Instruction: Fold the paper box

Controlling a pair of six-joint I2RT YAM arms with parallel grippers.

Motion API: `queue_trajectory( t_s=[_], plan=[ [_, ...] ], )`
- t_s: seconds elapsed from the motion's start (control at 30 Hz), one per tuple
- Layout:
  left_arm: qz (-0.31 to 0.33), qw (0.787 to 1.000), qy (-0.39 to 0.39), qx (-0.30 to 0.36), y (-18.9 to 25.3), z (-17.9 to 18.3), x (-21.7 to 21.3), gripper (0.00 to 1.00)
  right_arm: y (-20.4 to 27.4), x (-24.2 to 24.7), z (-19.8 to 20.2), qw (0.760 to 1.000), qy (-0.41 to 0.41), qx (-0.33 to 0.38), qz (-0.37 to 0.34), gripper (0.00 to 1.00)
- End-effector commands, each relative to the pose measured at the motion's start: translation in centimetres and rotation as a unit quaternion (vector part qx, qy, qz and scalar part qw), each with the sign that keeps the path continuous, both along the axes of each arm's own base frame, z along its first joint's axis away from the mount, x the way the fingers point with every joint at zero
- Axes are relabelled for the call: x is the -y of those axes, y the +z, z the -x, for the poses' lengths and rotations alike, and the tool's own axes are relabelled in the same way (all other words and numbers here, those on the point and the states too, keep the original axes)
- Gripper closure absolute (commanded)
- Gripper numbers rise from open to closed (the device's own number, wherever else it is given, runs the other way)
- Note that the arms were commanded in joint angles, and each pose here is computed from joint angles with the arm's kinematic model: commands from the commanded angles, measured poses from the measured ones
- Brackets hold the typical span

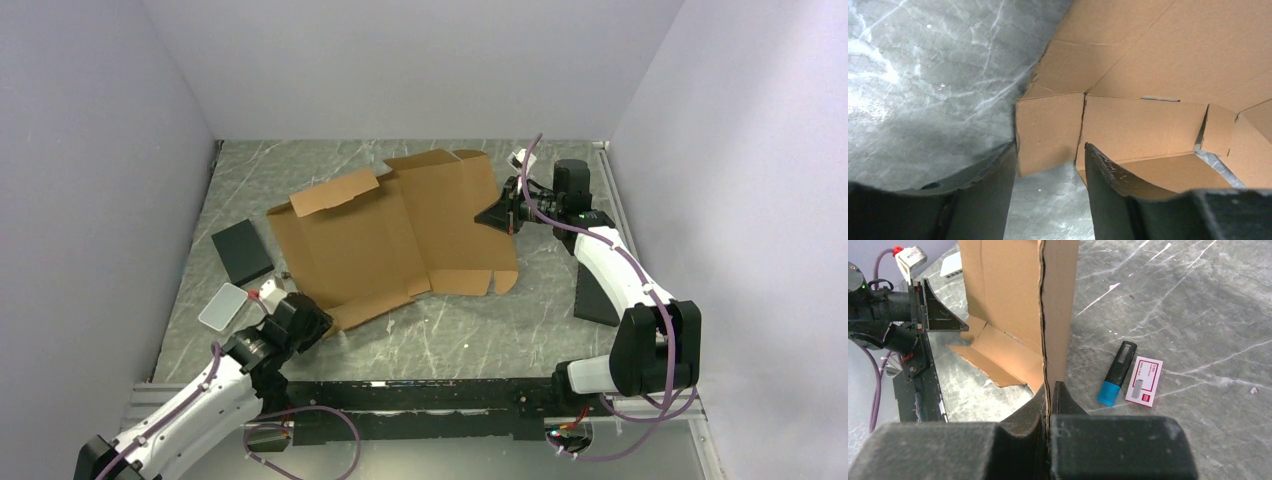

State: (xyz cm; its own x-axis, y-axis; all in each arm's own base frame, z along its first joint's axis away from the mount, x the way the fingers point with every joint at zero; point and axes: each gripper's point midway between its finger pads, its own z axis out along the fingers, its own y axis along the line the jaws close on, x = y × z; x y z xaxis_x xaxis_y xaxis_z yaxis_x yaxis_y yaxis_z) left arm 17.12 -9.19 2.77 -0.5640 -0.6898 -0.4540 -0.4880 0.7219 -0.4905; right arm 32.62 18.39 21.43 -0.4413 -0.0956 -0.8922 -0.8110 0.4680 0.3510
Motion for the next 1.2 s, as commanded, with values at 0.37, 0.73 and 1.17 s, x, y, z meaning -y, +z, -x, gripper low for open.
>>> queue_trajectory(
  t_s=[0.37, 0.73, 1.17],
  plan=[
    [0.119, 0.987, 0.047, 0.098, 3.6, -0.9, 0.6, 0.76, 1.2, -0.6, -0.4, 0.999, 0.018, 0.027, -0.012, 1.00],
    [0.135, 0.984, 0.045, 0.112, 4.4, -2.1, 1.6, 1.00, 1.0, -0.7, -0.3, 0.999, 0.022, 0.023, -0.013, 1.00],
    [0.192, 0.965, 0.087, 0.156, 6.4, -3.1, 1.3, 1.00, 0.8, -0.8, -0.3, 0.999, 0.023, 0.021, -0.012, 1.00]
  ],
)
